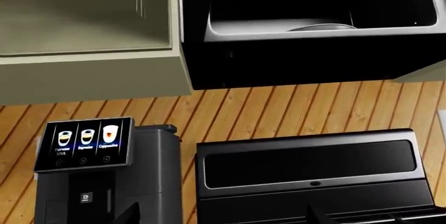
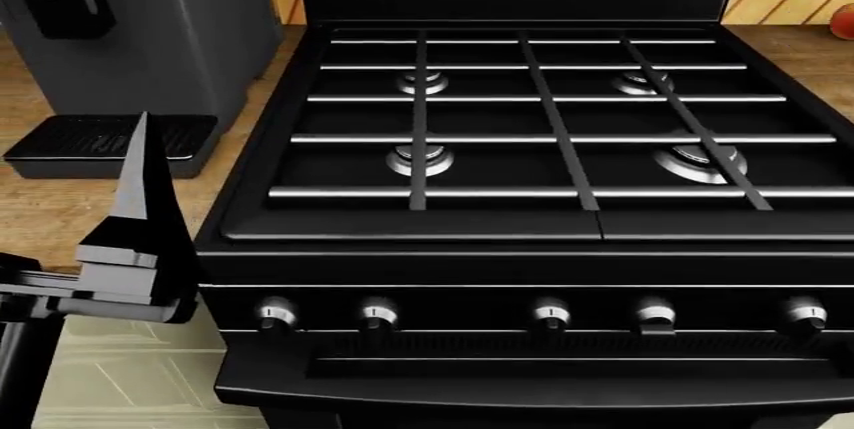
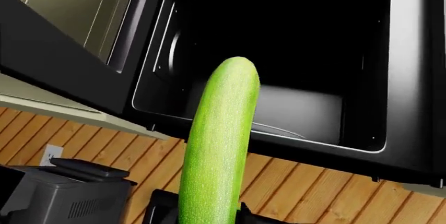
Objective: Pick the zucchini from the counter and place it in the microwave.
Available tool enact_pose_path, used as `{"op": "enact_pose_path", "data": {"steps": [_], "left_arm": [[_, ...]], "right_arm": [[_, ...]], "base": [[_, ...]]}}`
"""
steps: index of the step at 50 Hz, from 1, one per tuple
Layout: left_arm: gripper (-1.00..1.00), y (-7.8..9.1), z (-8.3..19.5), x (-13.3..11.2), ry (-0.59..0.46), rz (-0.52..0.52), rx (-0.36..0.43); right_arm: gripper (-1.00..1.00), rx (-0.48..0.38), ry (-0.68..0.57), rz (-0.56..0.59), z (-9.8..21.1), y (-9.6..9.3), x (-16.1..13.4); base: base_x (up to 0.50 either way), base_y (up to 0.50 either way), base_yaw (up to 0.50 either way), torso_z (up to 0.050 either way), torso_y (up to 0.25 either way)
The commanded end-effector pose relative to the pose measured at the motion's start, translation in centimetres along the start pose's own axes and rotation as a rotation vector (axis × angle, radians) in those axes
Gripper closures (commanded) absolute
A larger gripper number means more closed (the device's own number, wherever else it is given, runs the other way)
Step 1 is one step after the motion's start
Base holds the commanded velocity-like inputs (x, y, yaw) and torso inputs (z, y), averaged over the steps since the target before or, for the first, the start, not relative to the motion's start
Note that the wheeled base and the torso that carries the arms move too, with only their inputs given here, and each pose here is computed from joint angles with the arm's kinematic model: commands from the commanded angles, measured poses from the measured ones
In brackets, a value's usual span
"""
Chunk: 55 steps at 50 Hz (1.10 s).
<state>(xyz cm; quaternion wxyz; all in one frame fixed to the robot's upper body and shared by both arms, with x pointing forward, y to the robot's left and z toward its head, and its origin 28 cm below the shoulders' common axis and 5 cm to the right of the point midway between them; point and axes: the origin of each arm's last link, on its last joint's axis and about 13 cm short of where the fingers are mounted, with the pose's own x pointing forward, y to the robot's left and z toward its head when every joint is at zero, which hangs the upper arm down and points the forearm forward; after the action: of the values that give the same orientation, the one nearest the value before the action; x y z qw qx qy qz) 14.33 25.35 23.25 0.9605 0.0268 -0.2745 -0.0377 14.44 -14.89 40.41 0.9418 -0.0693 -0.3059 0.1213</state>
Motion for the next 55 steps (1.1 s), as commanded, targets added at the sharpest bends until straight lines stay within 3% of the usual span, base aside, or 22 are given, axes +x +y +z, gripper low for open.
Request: {"op": "enact_pose_path", "data": {"steps": [1, 27, 48, 55], "left_arm": [[-1.0, 0.0, 0.1, 0.1, -0.003, 0.001, 0.0], [-1.0, 0.1, 0.8, 0.5, -0.025, 0.009, -0.01], [-1.0, 0.0, 2.6, 1.6, -0.076, 0.016, -0.015], [-1.0, 0.2, 3.3, 1.6, -0.115, 0.036, -0.037]], "right_arm": [[1.0, -0.048, -0.035, -0.031, 2.8, -0.7, 1.3], [1.0, -0.099, -0.051, -0.131, 9.6, -3.0, 7.4], [1.0, -0.103, -0.071, -0.154, 11.3, -3.4, 8.0], [1.0, -0.108, -0.072, -0.157, 11.3, -3.4, 8.0]], "base": [[0.0, 0.0, 0.0, 0.0, 0.0], [0.16, 0.0, 0.0, 0.0, 0.0], [0.01, 0.0, 0.0, 0.0, 0.0], [0.0, 0.0, 0.0, 0.046, 0.0]]}}
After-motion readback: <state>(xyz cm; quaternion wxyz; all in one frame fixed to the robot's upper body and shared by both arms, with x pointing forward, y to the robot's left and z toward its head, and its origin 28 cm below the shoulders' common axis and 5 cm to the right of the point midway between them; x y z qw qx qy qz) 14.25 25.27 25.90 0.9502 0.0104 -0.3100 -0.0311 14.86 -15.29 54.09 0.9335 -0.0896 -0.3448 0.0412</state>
